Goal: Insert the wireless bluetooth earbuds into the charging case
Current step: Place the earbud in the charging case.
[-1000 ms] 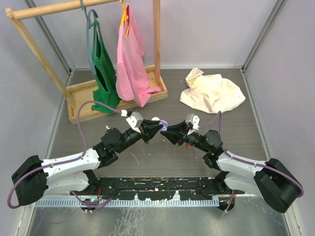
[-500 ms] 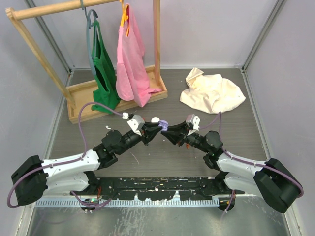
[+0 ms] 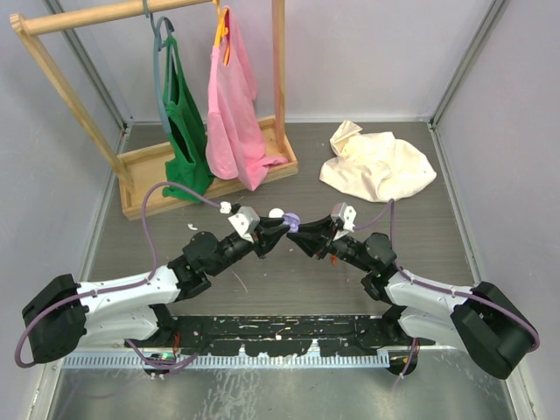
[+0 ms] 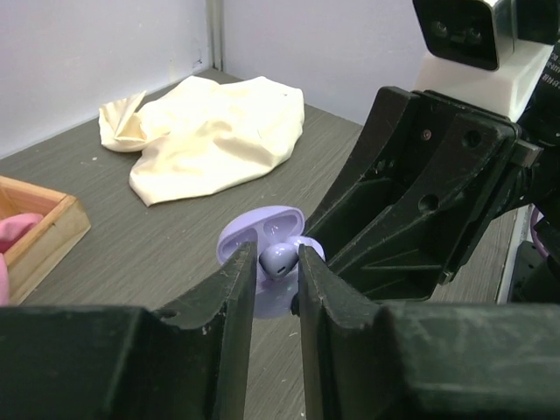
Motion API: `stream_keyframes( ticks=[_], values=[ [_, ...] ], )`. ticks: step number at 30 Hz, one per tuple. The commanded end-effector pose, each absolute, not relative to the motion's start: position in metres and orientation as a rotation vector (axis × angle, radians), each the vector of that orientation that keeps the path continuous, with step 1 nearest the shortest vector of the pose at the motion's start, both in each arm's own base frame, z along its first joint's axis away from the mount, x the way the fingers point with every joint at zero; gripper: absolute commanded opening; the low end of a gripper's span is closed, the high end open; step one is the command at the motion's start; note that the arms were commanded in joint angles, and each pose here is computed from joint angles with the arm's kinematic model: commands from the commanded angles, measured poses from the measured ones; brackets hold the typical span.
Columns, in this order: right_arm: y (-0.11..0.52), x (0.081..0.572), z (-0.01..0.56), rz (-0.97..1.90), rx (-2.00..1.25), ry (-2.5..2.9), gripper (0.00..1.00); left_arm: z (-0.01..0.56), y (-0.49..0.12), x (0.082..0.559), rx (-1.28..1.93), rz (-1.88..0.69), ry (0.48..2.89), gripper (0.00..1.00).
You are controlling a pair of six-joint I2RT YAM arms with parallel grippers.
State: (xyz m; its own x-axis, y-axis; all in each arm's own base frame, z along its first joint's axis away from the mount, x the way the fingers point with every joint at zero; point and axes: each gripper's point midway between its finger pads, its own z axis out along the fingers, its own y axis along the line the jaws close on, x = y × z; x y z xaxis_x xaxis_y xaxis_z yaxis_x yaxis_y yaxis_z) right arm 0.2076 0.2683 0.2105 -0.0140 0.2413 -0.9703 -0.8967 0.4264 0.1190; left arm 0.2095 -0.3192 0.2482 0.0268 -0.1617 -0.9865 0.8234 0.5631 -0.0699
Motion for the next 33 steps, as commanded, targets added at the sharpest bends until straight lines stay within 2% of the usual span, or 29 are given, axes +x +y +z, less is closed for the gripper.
stream_keyframes(
  ticks=[1, 8, 14, 21, 26, 33],
  values=[
    [0.262, 0.208, 0.255, 0.995, -0.631, 1.097, 0.01, 0.25, -0.314, 0.211, 0.627, -0.811, 1.339, 0.31],
    [0.262, 0.209, 0.251, 0.989, -0.634, 1.103, 0.01, 0.26, -0.303, 0.211, 0.567, -0.817, 1.375, 0.47],
    [0.26, 0.21, 0.247, 0.975, -0.63, 1.111, 0.01, 0.273, -0.292, 0.209, 0.496, -0.838, 1.414, 0.75],
    [0.259, 0.211, 0.243, 0.966, -0.63, 1.119, 0.01, 0.282, -0.293, 0.207, 0.454, -0.882, 1.454, 0.94],
    [0.26, 0.211, 0.243, 0.966, -0.631, 1.116, 0.01, 0.282, -0.295, 0.22, 0.397, -0.846, 1.494, 0.98],
    [0.258, 0.21, 0.243, 0.965, -0.628, 1.113, 0.01, 0.275, -0.299, 0.235, 0.353, -0.79, 1.528, 0.99]
  ],
)
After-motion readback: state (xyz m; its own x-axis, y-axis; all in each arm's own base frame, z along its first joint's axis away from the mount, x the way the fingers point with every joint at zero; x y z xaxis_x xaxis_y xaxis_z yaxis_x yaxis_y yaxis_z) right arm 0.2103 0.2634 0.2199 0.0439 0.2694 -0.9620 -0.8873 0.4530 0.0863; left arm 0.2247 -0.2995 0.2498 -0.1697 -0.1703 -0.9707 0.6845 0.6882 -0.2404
